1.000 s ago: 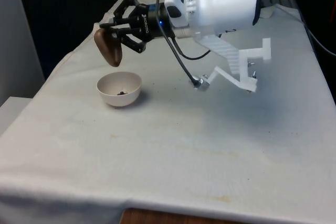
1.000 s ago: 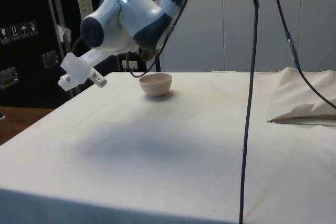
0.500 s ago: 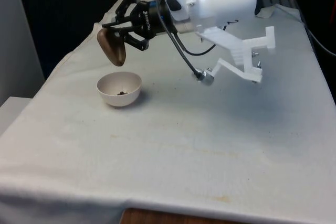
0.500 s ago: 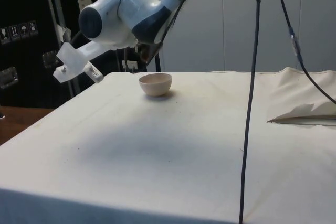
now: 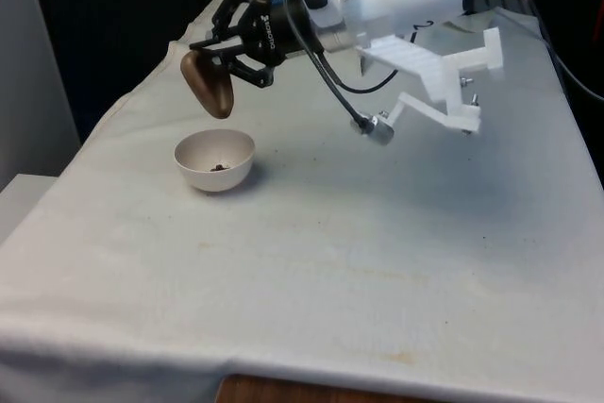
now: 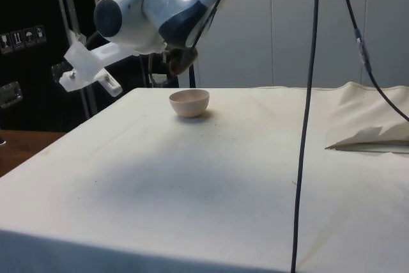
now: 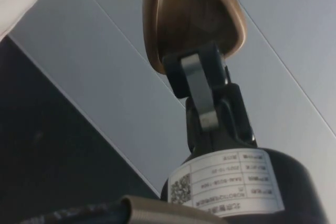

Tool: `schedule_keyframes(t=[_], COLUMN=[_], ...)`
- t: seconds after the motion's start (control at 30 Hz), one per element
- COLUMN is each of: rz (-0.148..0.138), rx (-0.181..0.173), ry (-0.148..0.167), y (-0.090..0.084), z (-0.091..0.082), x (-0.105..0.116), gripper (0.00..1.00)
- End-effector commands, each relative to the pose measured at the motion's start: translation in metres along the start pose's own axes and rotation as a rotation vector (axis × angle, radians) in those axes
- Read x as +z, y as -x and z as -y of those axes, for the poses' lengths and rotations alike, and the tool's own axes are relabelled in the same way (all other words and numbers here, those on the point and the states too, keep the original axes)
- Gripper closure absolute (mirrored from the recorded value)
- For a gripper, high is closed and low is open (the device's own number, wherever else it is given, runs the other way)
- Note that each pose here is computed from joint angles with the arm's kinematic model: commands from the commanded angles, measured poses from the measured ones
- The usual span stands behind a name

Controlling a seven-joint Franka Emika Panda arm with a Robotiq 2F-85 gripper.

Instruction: Pour the coffee beans from the cup into the bowl.

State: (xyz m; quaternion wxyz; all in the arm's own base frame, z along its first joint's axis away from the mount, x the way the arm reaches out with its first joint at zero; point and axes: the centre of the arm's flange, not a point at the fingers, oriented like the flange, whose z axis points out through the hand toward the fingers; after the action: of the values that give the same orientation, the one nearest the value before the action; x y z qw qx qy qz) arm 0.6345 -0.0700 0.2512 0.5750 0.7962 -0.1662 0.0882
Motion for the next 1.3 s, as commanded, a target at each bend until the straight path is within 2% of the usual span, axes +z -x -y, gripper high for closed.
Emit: schedule_keyframes(t=[0.0, 0.2, 0.23, 0.27, 0.47, 0.5, 0.53, 0.8, 0.83, 0.87, 1.03, 1.07, 1.1, 1.13, 1.27], rz=[0.0, 0.013, 0.014, 0.015, 0.032, 0.032, 0.035, 0.058, 0.059, 0.061, 0.076, 0.08, 0.079, 0.084, 0.095], rx=[0.008, 0.022, 0.017, 0.024, 0.04, 0.036, 0.043, 0.061, 0.057, 0.063, 0.075, 0.077, 0.07, 0.08, 0.088], ry=[-0.026, -0.051, -0.029, -0.055, -0.087, -0.066, -0.092, -0.139, -0.121, -0.144, -0.179, -0.184, -0.162, -0.195, -0.217], y=[0.001, 0.001, 0.0, 0.001, 0.002, 0.001, 0.002, 0.005, 0.004, 0.005, 0.007, 0.007, 0.006, 0.008, 0.009], z=[-0.002, -0.003, -0.002, -0.003, -0.003, -0.003, -0.004, -0.001, 0.0, -0.001, 0.002, 0.002, 0.003, 0.003, 0.006], x=[-0.002, -0.004, -0.003, -0.005, -0.008, -0.007, -0.009, -0.014, -0.013, -0.015, -0.019, -0.02, -0.018, -0.021, -0.023], gripper=[1.0, 1.0, 1.0, 1.0, 1.0, 1.0, 1.0, 1.0, 1.0, 1.0, 1.0, 1.0, 1.0, 1.0, 1.0])
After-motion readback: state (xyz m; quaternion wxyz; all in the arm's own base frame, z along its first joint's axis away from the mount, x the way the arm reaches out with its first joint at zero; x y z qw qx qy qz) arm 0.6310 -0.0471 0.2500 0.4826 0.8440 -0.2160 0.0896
